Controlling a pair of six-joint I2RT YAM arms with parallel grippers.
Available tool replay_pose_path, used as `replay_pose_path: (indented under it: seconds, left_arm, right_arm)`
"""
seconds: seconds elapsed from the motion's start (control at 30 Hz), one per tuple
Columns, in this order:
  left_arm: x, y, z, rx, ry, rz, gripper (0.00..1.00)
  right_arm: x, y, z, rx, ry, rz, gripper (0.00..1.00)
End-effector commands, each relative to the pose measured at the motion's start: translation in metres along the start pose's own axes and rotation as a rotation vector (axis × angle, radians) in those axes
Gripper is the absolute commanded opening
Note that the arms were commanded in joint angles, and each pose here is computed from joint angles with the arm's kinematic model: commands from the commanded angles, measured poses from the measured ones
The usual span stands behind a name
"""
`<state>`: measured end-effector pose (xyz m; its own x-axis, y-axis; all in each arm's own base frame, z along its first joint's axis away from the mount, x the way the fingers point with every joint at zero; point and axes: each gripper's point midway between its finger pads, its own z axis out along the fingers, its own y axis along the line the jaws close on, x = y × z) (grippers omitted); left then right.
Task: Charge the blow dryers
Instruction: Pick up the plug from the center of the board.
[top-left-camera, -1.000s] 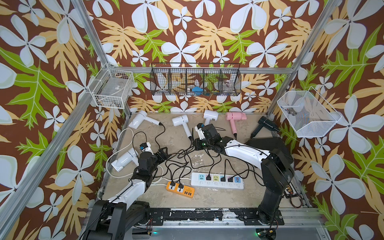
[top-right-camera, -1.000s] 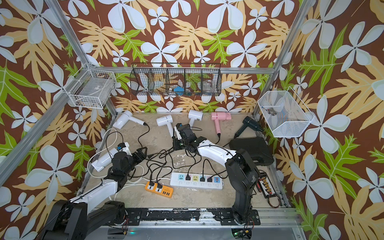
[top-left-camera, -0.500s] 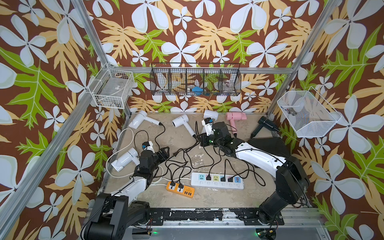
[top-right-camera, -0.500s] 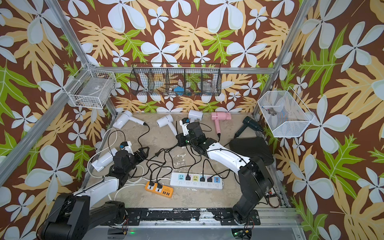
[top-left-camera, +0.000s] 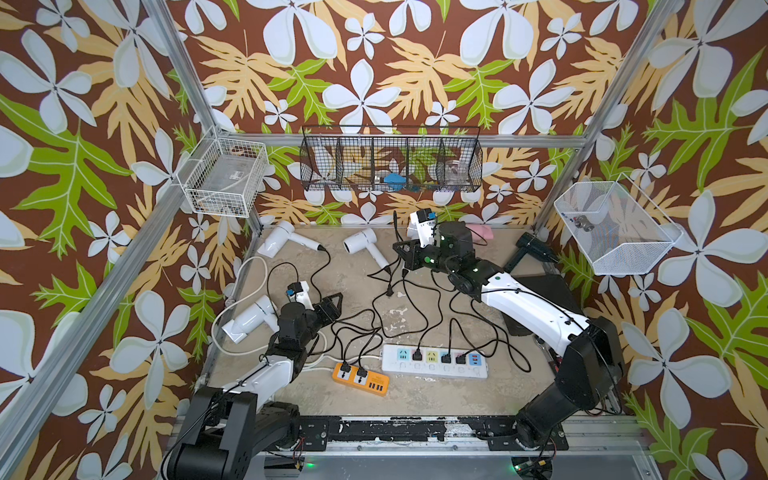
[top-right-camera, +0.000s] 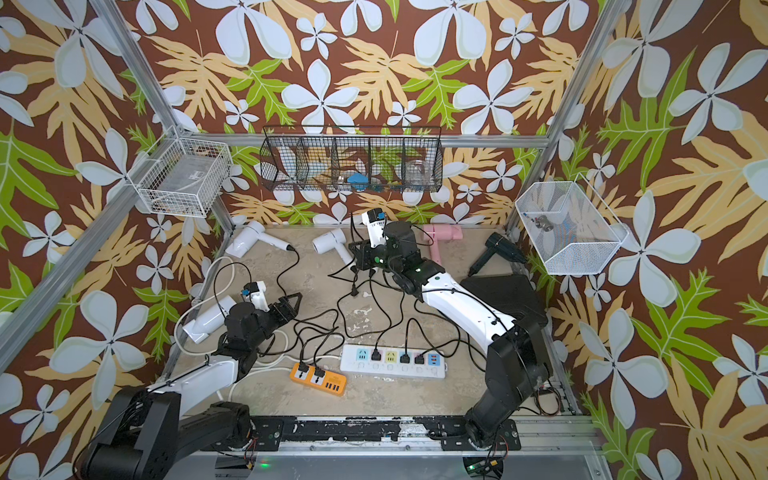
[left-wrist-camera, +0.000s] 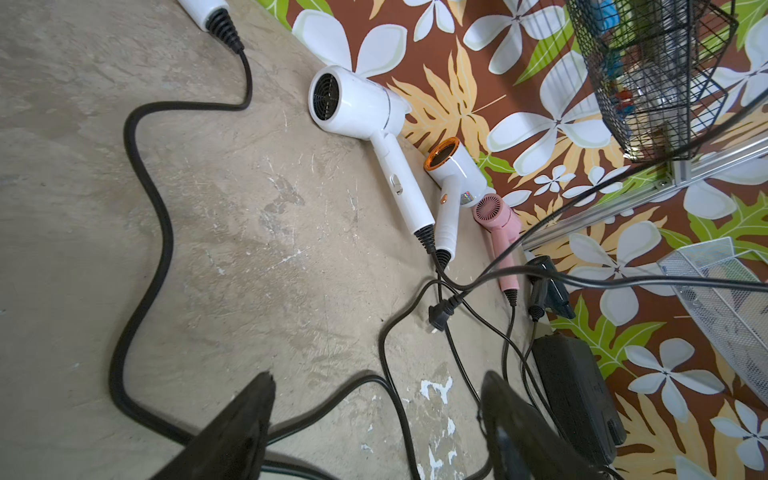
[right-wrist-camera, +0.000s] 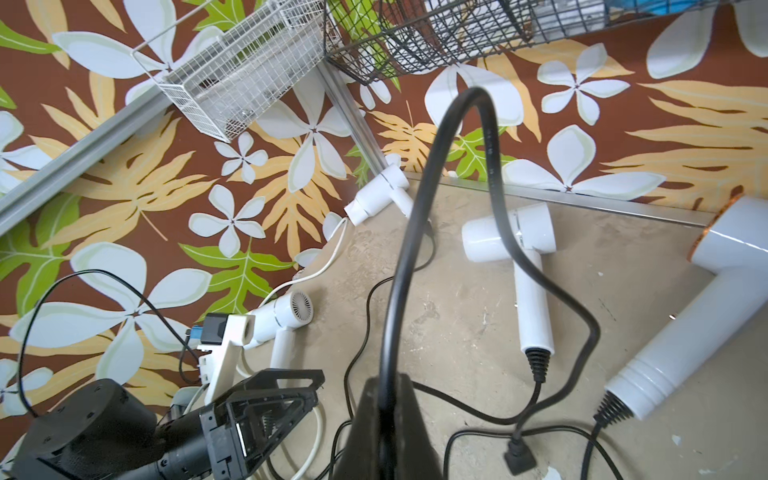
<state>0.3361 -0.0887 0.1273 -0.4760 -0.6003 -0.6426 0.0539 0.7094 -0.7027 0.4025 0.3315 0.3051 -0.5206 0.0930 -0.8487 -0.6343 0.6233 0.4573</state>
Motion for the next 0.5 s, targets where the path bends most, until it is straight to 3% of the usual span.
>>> replay_pose_path:
  seconds: [0.0, 0.17, 0.37, 0.47]
  left_arm:
    - [-0.002, -0.017, 0.001, 0.07, -0.008, 0.041, 0.79]
    - [0.005, -0.032, 0.005, 0.106, 0.013, 0.097, 0.79]
    - [0.013, -0.049, 0.009, 0.147, 0.037, 0.153, 0.8]
    - [0.016, -0.061, 0.006, 0.178, 0.031, 0.195, 0.81]
  right_arm:
    - [-0.004, 0.012, 0.001, -0.061, 0.01, 0.02, 0.0]
    - [-0.009, 0.011, 0.003, -0.045, 0.041, 0.114, 0.0]
    - [-0.003, 0.024, 0.012, -0.141, 0.112, 0.249, 0.0]
    - [0.011, 0.017, 0.021, -0.09, 0.144, 0.297, 0.0]
